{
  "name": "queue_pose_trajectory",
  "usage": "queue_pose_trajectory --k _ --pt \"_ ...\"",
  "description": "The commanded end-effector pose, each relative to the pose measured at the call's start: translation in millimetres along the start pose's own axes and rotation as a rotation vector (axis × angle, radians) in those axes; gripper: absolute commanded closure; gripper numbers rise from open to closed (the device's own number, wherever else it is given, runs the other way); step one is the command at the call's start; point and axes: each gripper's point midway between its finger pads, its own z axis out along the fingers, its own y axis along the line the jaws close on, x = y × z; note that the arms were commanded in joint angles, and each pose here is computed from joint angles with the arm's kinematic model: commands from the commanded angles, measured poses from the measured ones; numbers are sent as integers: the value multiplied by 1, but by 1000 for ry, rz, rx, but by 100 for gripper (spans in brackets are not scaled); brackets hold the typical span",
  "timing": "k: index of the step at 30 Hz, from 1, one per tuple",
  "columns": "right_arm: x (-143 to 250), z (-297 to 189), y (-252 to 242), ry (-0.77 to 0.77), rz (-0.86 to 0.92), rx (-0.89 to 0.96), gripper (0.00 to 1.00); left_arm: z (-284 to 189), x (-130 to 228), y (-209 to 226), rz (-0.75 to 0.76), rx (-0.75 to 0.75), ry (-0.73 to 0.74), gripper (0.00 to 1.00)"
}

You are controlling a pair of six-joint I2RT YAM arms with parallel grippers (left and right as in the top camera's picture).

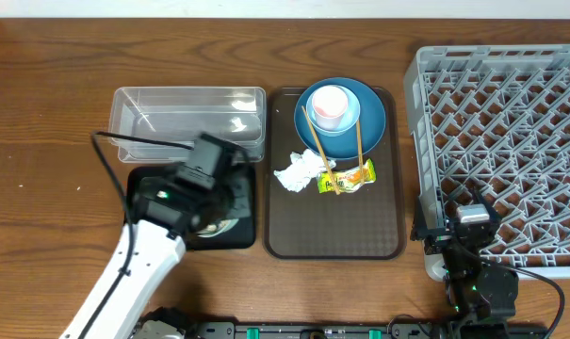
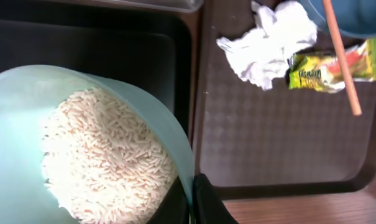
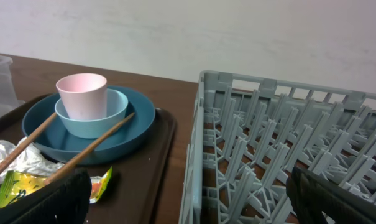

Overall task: Sort waste into correct bins and load items into the dishwasher rack
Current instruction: 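Lift the rice bowl with the left gripper over the black tray, then tilt the bowl with the left gripper, pouring rice onto the black tray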

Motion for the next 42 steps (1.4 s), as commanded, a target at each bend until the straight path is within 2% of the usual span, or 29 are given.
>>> queue_pose_trajectory --k 1,15,25,42 --pt "2 0 0 5 3 3 1 -6 -4 0 31 94 23 94" --pt "1 0 0 5 3 3 1 -3 -6 30 -90 286 69 94" --pt "1 0 0 5 3 3 1 -12 -18 49 -174 445 8 94" --pt "1 0 0 5 3 3 1 -2 -34 51 -237 792 26 94"
